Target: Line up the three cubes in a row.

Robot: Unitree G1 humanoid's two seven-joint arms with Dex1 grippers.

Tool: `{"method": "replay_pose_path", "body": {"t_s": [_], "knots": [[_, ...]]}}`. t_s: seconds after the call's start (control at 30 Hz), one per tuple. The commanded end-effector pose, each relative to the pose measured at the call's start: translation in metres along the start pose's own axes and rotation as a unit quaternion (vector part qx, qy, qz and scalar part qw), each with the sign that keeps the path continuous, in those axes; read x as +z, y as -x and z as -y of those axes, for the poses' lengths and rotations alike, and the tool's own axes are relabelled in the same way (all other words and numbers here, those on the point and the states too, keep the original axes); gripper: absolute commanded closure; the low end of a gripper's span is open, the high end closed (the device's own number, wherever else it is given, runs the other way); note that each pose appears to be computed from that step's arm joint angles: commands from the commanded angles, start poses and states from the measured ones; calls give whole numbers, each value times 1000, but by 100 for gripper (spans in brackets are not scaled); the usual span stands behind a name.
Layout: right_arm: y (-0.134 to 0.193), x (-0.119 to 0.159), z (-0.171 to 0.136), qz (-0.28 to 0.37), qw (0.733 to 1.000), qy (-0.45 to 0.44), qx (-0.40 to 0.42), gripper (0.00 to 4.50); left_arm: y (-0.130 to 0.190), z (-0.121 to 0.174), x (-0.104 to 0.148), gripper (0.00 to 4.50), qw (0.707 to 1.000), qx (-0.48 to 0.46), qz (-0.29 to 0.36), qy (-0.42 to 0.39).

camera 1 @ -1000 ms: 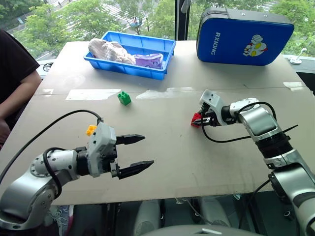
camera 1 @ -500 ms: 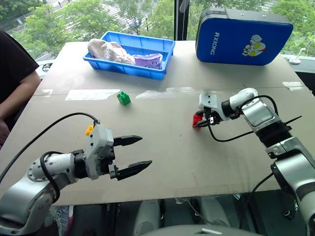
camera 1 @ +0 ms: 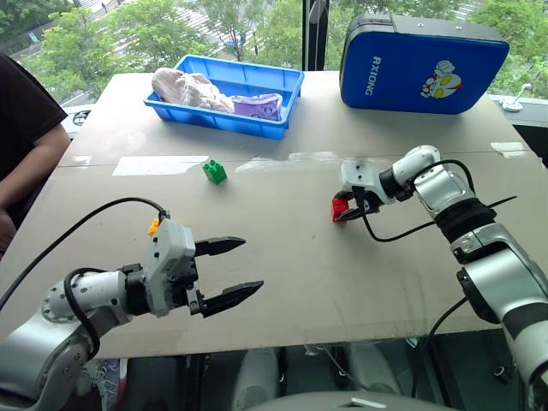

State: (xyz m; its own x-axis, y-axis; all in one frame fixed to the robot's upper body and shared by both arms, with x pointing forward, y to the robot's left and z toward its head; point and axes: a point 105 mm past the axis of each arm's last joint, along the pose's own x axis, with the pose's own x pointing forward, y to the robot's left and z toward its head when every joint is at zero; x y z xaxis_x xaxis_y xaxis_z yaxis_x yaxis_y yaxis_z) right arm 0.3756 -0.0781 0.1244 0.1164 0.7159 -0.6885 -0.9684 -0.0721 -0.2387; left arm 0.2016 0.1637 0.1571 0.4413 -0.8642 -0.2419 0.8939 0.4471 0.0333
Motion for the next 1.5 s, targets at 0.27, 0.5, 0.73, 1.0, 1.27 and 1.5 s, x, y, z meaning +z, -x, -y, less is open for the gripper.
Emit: {"method": "replay_pose_path", "body": {"t_s": [0.27, 0.5, 0.73, 1.0, 1.27, 1.5], "knots": [[26, 29, 5, 76, 997, 18, -27, 13, 1, -3, 11, 0, 999, 29, 21, -7], [80, 71, -7, 255, 956, -13, -146, 13, 10, -81, 11, 0, 955, 291, 43, 28], [107, 71, -52, 281, 918, -74, -271, 13, 9, -157, 7, 0, 923, 382, -9, 49], [103, 64, -86, 257, 903, -119, -322, 13, -20, -220, 16, 0, 936, 345, -63, 14], [97, 76, -96, 261, 892, -128, -348, 13, -35, -252, 11, 0, 935, 331, -127, -17], [99, 77, -100, 255, 885, -136, -365, 10, -43, -249, -3, 132, 940, 292, -174, -18]]}}
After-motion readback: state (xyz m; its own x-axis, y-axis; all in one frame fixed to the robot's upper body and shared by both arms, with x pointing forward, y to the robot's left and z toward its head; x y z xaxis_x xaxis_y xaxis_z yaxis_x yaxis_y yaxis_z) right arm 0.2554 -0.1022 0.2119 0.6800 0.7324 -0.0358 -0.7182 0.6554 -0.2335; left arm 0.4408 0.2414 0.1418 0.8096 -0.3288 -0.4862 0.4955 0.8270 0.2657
